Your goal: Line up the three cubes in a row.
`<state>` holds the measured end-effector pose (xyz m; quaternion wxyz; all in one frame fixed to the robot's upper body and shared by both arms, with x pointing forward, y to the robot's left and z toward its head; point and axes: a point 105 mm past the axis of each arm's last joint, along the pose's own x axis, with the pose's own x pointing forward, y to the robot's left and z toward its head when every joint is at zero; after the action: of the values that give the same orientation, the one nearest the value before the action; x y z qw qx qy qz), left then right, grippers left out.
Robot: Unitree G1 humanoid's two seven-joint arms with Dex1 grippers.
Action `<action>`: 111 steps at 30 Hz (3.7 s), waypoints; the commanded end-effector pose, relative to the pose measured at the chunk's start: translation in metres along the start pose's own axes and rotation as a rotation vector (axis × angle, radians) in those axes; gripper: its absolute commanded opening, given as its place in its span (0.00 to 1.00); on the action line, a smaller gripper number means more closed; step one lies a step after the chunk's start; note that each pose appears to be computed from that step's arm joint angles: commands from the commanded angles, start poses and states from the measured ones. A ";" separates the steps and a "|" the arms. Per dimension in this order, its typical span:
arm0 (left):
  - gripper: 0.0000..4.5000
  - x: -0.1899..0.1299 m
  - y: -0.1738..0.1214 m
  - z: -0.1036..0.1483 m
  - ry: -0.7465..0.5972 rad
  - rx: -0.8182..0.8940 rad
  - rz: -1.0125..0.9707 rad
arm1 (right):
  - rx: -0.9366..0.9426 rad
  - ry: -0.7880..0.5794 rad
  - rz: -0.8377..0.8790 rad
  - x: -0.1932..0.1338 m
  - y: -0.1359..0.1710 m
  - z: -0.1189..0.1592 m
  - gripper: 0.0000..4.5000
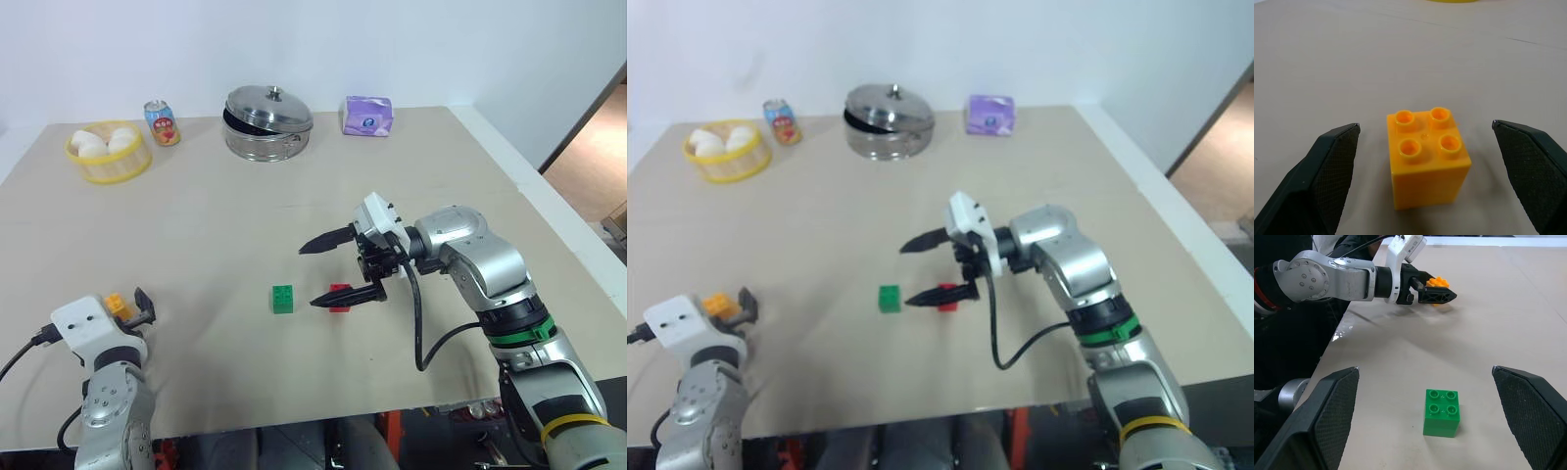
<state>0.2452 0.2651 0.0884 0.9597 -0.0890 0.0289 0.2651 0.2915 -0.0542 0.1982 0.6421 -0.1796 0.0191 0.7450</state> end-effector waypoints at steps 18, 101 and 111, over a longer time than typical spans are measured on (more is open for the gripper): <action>0.30 0.002 -0.034 0.026 -0.081 0.178 -0.396 | -0.082 -0.021 -0.024 0.000 -0.003 0.014 1.00; 1.00 0.008 -0.093 0.020 0.226 0.812 -1.843 | -0.057 0.032 -0.123 -0.015 0.016 0.017 1.00; 1.00 -0.007 -0.061 0.065 0.212 0.719 -1.679 | -0.037 -0.005 -0.155 -0.021 0.014 0.021 1.00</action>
<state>0.2867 0.2034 0.1174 0.7418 0.2174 0.1590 -0.6142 0.2770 -0.0666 0.2019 0.6818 -0.2001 0.0256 0.7032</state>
